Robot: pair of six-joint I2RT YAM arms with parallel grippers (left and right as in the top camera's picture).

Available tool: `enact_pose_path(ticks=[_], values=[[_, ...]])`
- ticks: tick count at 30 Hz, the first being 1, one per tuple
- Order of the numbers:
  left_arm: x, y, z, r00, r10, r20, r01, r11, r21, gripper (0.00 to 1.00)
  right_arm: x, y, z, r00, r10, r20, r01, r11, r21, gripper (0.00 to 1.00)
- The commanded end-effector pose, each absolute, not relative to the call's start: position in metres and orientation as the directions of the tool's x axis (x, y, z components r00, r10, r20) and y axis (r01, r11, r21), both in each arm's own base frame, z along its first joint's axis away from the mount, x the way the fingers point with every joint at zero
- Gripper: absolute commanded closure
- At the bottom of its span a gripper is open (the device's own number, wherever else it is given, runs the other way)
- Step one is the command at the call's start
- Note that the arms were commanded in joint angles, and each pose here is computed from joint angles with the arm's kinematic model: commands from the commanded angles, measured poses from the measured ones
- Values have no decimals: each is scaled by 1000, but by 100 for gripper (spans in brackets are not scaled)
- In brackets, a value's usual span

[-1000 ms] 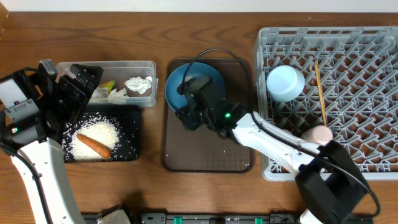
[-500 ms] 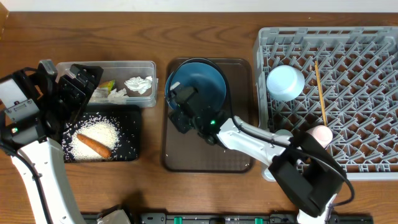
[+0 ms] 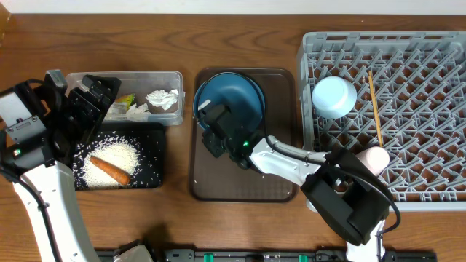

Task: Sort waste into correct bins and load items into the dishwasher rack
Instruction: 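Close the right gripper on the blue plate's rim and tilt it up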

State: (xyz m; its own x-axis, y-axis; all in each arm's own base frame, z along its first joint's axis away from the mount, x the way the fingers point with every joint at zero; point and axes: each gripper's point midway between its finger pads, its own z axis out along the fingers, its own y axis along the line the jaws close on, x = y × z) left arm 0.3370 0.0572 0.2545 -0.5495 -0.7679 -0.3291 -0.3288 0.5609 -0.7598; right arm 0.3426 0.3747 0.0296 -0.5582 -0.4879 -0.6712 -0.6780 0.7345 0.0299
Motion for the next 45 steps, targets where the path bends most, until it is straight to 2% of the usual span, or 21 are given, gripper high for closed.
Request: enact_pose_path(ticks=[1,7,10,13,19,25,29,35,45], values=[[336,58,266,-535,-770,-348,-314,564,-764,2,342,379,33,-545,-493,-678,-683,730,18,70],[336,58,266,-535,-769,-348,-314,564,-764,2,340,378,31,-549,-502,-668,-685,728,17,77],[336,58,266,-535,-770,-348,-314,564,-764,2,340,378,33,-534,-514,-671,-696,718,4,70],[336,58,266,-535,-770,-348,-314,564,-764,2,340,378,39,-507,-533,-677,-713,701,-18,69],[336,58,266,-535,-769,-348,-314,564,-764,2,341,373,56,-496,-533,-686,-708,705,-37,79],[336,58,266,-535,-770,-348,-314,564,-764,2,336,367,62,-503,-546,-670,-707,705,-44,78],[336,58,266,-535,-770,-348,-314,564,-764,2,336,367,62,-502,-547,-670,-708,704,-45,85],[336,58,266,-535,-770,-348,-314,564,-764,2,336,366,61,-504,-549,-666,-709,704,-45,77],[336,58,266,-535,-770,-348,-314,564,-764,2,329,358,52,-528,-577,-622,-710,702,-49,77]])
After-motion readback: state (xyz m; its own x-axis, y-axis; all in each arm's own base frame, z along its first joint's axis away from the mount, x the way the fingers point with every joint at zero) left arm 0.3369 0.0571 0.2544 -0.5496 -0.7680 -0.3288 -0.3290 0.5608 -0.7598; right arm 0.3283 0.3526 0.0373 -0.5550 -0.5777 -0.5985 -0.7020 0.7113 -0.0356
